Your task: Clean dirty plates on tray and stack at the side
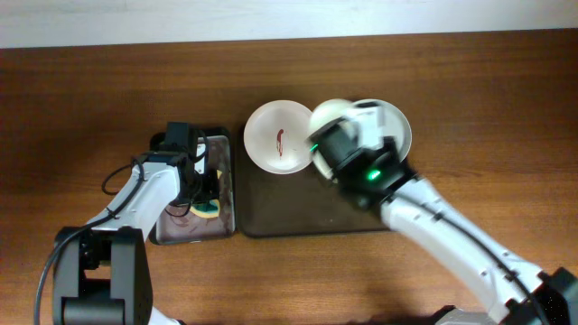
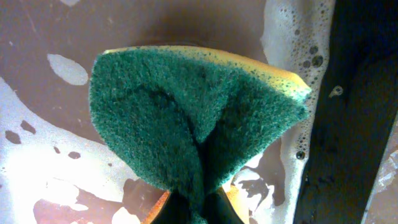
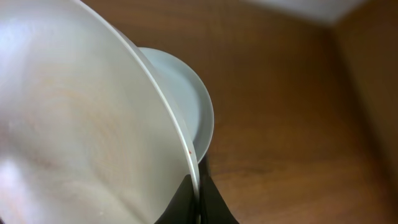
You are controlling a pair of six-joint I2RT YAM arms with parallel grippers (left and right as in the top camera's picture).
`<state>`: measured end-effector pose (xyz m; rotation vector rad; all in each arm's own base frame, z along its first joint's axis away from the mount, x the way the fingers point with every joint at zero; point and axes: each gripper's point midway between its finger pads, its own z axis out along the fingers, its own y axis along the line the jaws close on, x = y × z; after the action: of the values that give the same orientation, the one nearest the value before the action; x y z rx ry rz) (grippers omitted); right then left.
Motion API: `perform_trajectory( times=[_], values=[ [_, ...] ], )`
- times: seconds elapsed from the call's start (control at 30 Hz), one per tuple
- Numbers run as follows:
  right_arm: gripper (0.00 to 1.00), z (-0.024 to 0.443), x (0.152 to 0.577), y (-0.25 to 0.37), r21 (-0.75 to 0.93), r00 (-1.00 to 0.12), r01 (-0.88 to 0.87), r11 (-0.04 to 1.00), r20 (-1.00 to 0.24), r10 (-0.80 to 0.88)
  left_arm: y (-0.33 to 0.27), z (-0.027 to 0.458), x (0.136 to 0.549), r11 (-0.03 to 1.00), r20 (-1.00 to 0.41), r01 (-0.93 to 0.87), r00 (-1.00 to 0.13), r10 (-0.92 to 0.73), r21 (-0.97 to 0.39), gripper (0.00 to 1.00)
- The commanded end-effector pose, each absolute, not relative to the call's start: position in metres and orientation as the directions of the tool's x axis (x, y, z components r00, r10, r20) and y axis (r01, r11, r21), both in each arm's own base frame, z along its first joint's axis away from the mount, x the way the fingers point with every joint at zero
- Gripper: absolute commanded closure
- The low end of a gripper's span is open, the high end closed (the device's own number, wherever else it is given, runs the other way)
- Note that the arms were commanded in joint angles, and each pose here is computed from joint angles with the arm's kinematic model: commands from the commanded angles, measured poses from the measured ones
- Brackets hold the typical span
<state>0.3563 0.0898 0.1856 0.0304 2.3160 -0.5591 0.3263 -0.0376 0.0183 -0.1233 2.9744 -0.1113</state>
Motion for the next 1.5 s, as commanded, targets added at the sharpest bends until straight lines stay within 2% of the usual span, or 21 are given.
perform_trajectory(
  times=[0.0,0.17,0.27,0.43,0.53,0.57,0.6,0.63,0.67,0.73,0.8,0.9,1.0,1.2,1.33,1.47],
  values=[
    [0.96,0.170,0.370,0.045,-0.115,-0.765,0.311,0.944,-0.620,0.176,-0.038,0.015,0.324,0.994,-0.149,-0.063,-0.986,-0.076,-0.088,1.00],
    [0.96,0.148,0.365,-0.054,0.092,-0.717,0.537,0.839,-0.474,0.511,-0.038,0.015,0.324,0.994,-0.148,-0.063,-0.986,-0.076,-0.088,0.98],
    [0.96,0.130,0.345,-0.125,0.163,-0.607,0.699,0.697,-0.380,0.698,-0.039,0.015,0.324,0.994,-0.148,-0.063,-0.986,-0.076,-0.088,1.00],
    [0.96,0.087,0.314,-0.188,0.160,-0.485,0.833,0.530,-0.250,0.838,-0.039,0.015,0.324,0.994,-0.148,-0.063,-0.986,-0.076,-0.088,1.00],
    [0.96,0.072,0.314,-0.189,0.156,-0.490,0.837,0.525,-0.213,0.845,-0.039,0.015,0.324,0.994,-0.148,-0.066,-0.986,-0.079,-0.089,0.99],
    [0.89,0.071,0.316,-0.187,0.159,-0.508,0.825,0.543,-0.212,0.835,-0.039,0.015,0.324,0.994,-0.148,-0.066,-0.986,-0.079,-0.089,0.99],
    [0.70,0.071,0.318,-0.185,0.164,-0.517,0.818,0.551,-0.211,0.830,-0.039,0.015,0.324,0.994,-0.148,-0.066,-0.986,-0.079,-0.089,0.99],
    [0.39,0.073,0.324,-0.178,0.204,-0.529,0.800,0.565,-0.205,0.823,-0.039,0.015,0.324,0.994,-0.148,-0.066,-0.986,-0.079,-0.089,0.96],
    [0.32,0.079,0.335,-0.168,0.277,-0.564,0.753,0.597,-0.197,0.802,-0.039,0.015,0.324,0.994,-0.148,-0.066,-0.986,-0.079,-0.089,0.96],
    [0.31,0.100,0.355,-0.148,0.414,-0.618,0.650,0.637,-0.201,0.761,-0.039,0.015,0.324,0.994,-0.148,-0.066,-0.986,-0.079,-0.089,0.96],
    [0.30,0.136,0.377,-0.123,0.508,-0.694,0.486,0.711,-0.270,0.667,-0.039,0.015,0.324,0.994,-0.148,-0.066,-0.986,-0.079,-0.089,0.94],
    [0.31,0.172,0.401,-0.072,0.507,-0.800,0.239,0.828,-0.381,0.464,-0.039,0.015,0.324,0.994,-0.148,-0.066,-0.986,-0.079,-0.089,0.92],
    [0.31,0.184,0.415,-0.007,0.440,-0.855,-0.017,0.898,-0.473,0.215,-0.039,0.015,0.324,0.994,-0.148,-0.066,-0.986,-0.078,-0.088,0.91],
    [0.31,0.157,0.435,0.106,0.260,-0.840,-0.277,0.925,-0.534,-0.101,-0.039,0.015,0.324,0.994,-0.148,-0.066,-0.986,-0.079,-0.089,0.94],
    [0.32,0.128,0.451,0.159,0.165,-0.796,-0.364,0.917,-0.566,-0.215,-0.039,0.015,0.324,0.994,-0.147,-0.066,-0.986,-0.079,-0.089,0.95],
    [0.33,0.095,0.468,0.183,0.084,-0.778,-0.353,0.932,-0.580,-0.242,-0.039,0.015,0.324,0.994,-0.147,-0.066,-0.986,-0.079,-0.092,0.95]
  ],
)
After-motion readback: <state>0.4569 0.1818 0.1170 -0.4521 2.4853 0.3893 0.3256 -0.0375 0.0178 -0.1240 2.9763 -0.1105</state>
